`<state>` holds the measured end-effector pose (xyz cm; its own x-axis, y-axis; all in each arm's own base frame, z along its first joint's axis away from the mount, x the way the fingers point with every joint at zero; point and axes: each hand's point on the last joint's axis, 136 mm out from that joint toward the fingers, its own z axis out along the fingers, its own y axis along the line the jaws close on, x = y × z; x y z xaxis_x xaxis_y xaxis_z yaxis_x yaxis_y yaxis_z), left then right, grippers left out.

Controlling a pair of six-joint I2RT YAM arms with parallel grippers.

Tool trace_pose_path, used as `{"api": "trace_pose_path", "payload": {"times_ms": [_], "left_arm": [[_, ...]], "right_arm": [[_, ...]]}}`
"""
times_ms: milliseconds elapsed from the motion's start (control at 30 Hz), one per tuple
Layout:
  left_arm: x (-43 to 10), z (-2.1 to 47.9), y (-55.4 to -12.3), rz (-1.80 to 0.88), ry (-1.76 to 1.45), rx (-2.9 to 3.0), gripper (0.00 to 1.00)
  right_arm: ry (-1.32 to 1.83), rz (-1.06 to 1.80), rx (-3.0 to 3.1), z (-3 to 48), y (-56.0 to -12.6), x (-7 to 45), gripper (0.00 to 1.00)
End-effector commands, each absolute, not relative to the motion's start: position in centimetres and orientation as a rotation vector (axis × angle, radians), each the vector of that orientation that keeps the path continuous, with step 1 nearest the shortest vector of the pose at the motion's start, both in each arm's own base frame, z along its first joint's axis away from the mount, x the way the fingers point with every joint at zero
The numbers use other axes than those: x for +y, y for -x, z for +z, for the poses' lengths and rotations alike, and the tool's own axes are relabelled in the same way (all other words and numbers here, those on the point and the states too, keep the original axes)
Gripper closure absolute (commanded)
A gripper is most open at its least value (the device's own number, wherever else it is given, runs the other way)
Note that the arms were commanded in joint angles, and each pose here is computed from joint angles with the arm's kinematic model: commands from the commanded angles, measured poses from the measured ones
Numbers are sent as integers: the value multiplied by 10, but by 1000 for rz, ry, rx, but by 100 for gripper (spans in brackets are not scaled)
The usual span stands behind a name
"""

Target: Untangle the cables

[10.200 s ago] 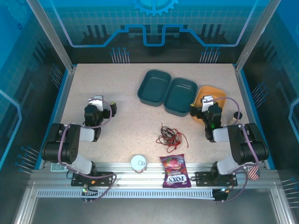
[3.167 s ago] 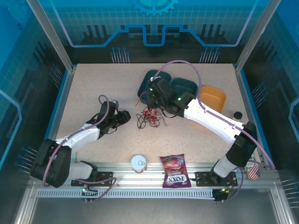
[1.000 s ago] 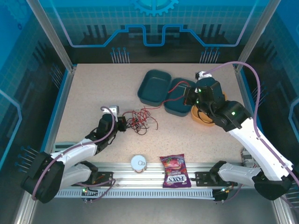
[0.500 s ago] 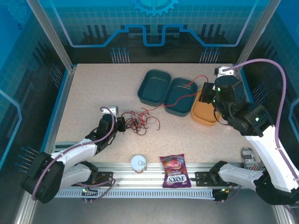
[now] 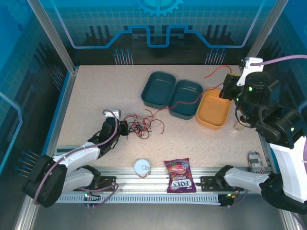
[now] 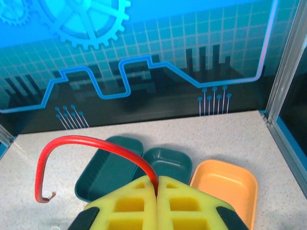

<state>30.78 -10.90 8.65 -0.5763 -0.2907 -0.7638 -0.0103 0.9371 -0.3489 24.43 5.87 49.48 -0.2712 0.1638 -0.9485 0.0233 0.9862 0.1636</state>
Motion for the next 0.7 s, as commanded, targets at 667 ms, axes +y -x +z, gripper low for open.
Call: {"api": "trace_pose_path", "payload": {"times_ms": [667], "left_arm": [[-119,100,-302,-476,172,2154,75]], "right_arm": [[-178,-334,1723,534,-278,11,100]]}}
